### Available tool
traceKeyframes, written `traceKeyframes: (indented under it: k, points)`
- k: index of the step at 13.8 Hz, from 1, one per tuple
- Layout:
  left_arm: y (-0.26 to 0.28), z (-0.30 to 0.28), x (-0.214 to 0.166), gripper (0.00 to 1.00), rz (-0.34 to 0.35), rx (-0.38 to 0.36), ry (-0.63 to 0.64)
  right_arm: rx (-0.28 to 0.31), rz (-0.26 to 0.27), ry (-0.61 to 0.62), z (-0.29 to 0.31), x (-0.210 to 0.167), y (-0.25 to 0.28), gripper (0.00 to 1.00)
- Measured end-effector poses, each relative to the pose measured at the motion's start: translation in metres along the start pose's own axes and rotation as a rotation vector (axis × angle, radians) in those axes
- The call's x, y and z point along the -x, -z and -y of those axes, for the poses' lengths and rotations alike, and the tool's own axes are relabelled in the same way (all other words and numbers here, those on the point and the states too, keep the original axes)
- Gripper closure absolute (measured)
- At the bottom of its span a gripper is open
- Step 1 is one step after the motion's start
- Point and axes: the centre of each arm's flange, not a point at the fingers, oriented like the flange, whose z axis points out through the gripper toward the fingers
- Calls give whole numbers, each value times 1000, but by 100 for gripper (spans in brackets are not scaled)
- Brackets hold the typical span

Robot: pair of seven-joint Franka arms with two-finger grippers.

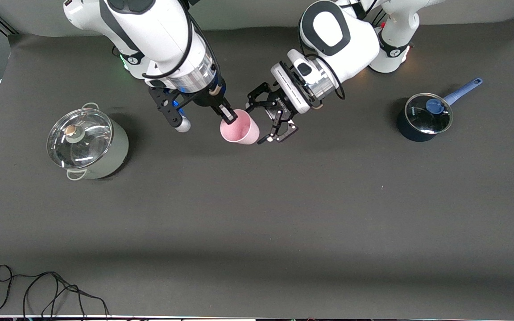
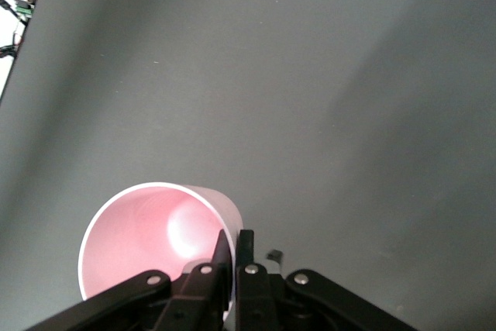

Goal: Transfer pink cup from left to right arm
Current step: 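Open the left gripper and withdraw it while the right gripper pulls cup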

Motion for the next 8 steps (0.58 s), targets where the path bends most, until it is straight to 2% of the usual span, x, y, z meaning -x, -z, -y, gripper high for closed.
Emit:
traceKeyframes:
  k: [2,5,8]
  points:
    - [0,1,0,1,0,-1,27,-10,-3,17,1,-4,5,95]
    - [4,21,1,1,-8,-19,66,1,-19,140,0,-27,10,95]
    - [17,84,-5,1,-105,60,128,31,-36,320,-9,-89,28,95]
